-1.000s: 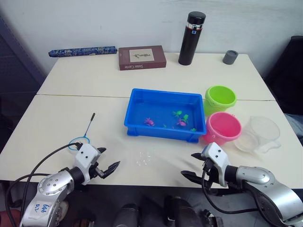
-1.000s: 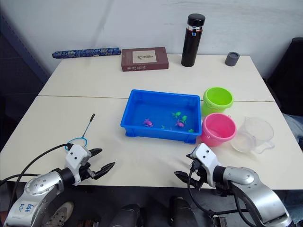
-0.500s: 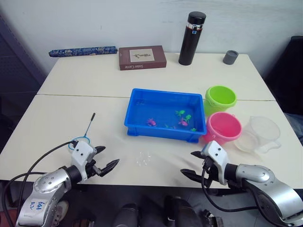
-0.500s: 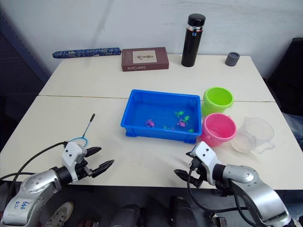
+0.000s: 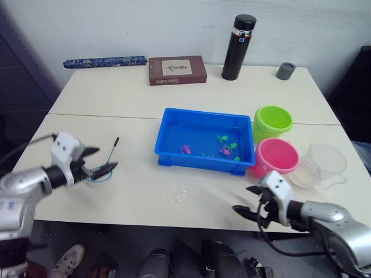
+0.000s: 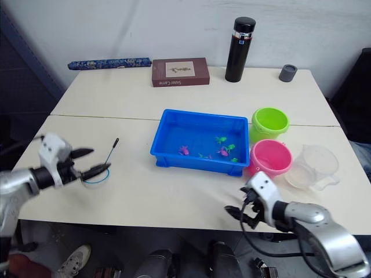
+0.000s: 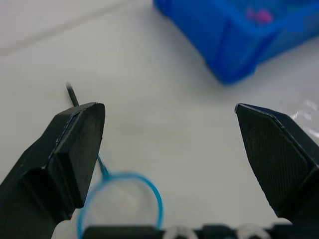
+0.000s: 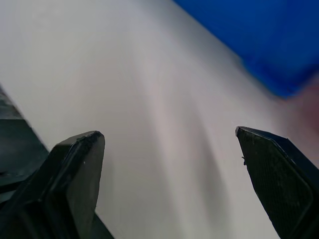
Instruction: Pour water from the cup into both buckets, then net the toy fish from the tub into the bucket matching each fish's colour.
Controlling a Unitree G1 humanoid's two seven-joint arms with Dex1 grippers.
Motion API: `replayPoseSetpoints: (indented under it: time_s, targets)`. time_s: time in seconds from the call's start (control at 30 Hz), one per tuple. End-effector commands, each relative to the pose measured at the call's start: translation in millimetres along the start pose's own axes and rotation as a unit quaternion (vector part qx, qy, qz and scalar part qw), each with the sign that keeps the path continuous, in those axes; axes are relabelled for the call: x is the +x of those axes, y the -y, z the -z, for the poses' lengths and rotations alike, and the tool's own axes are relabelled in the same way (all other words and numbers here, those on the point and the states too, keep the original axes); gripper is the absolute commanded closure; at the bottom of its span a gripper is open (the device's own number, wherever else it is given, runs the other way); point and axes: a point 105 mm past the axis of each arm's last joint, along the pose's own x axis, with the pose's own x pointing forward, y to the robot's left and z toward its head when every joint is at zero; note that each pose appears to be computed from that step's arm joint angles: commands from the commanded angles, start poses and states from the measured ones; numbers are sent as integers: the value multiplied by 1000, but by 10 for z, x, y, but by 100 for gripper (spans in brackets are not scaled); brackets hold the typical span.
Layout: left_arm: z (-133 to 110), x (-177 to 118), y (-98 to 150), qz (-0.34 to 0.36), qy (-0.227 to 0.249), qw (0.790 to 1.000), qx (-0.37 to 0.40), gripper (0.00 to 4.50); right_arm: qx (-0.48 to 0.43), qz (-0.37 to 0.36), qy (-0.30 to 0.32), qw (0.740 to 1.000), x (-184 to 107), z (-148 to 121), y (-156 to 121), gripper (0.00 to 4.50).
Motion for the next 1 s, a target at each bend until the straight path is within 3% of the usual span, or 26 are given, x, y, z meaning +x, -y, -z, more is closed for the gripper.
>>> replayPoseSetpoints:
  time_s: [0.03,0.27,0.37,0.47,0.6,0.7,0.87,1.0]
  targets:
    - [-296,275,276,109,33,993,17,0,29,60,-13,998,-245,50,164,3]
    - [-640,734,805,284,71,955,46,0,134,196,-43,970,-677,409,327,3]
    - [-714,939,1014,331,91,937,64,0,166,298,-44,939,-813,566,493,3]
    - [-764,1087,1126,352,105,927,74,0,190,386,-5,903,-903,546,674,3]
    - [-776,1171,1204,367,111,920,81,0,217,449,17,867,-987,555,780,3]
    - [-757,1222,1271,382,110,913,89,0,254,507,50,822,-1048,576,881,3]
    - [-755,1228,1287,389,109,910,93,0,296,541,73,784,-1021,603,943,3]
    - [-748,1216,1279,390,106,910,93,0,311,545,83,774,-960,598,976,3]
